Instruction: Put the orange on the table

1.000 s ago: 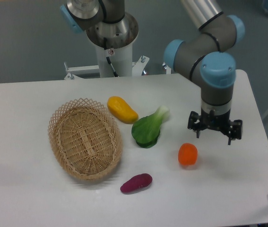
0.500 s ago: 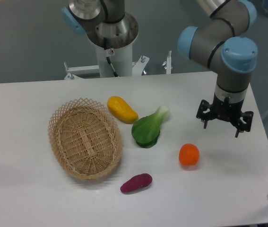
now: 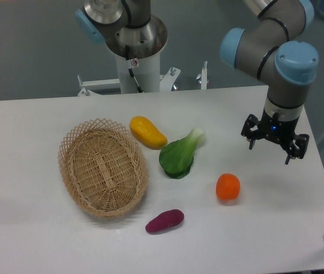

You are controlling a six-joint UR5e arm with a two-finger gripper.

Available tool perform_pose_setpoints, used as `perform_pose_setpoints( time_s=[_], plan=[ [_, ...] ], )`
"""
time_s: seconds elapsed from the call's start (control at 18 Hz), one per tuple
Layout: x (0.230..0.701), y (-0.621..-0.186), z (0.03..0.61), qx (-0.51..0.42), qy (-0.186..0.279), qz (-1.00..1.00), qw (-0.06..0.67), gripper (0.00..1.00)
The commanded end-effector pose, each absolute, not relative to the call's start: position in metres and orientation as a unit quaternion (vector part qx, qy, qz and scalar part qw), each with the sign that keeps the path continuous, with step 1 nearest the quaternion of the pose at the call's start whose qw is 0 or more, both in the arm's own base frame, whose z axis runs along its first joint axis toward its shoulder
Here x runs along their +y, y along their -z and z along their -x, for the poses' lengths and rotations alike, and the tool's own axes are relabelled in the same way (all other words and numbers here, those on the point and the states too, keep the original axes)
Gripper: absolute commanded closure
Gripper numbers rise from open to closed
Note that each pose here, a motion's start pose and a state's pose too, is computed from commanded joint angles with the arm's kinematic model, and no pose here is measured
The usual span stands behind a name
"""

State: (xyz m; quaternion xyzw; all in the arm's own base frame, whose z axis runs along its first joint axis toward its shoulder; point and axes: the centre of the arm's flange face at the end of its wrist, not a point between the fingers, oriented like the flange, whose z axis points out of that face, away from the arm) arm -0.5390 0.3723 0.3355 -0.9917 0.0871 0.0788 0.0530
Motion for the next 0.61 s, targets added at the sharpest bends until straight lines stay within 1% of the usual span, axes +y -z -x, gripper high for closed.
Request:
perform_pose_setpoints(
  time_s=[0.61],
  plan=[
    [0.3721, -0.3314, 0.5382, 0.086, -0.079, 0.992, 0.044, 0.0]
  ],
)
